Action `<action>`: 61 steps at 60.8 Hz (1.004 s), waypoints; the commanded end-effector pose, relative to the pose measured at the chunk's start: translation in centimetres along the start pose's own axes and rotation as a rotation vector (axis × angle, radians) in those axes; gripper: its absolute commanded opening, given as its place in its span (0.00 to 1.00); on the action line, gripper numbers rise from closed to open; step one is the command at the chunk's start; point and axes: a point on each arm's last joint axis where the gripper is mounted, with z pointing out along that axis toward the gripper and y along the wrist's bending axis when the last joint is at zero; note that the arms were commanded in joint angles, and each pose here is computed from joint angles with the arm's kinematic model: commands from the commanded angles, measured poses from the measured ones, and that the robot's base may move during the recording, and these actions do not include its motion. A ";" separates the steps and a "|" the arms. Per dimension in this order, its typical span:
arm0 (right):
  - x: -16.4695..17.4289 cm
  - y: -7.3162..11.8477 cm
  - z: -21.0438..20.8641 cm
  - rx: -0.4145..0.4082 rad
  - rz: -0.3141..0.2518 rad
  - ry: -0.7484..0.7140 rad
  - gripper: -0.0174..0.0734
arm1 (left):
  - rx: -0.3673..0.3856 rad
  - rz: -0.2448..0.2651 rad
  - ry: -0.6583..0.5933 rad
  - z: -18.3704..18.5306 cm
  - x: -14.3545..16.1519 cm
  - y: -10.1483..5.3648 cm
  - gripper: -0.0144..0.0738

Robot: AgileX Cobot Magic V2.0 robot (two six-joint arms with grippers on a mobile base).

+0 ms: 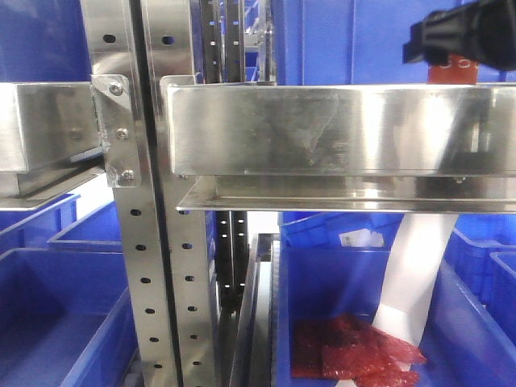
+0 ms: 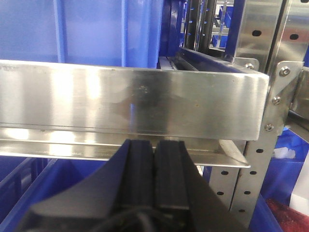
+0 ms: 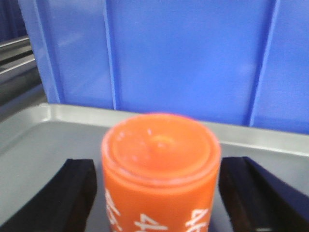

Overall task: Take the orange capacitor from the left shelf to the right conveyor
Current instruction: 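Close the right gripper around the orange cylinder and lift it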

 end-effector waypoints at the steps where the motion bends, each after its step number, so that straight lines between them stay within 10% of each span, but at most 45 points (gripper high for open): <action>1: -2.9 0.1 -0.3 -0.009 -0.011 -0.161 0.76 | -0.001 -0.003 -0.105 -0.1 -1.0 0.0 0.02; 18: -3.6 0.1 -1.0 -0.009 -0.011 -0.166 0.30 | -0.001 -0.003 -0.105 -0.1 -1.0 0.0 0.02; 61: -8.0 0.5 -18.0 0.005 -0.111 -0.158 0.29 | -0.001 -0.003 -0.105 -0.1 -1.0 0.0 0.02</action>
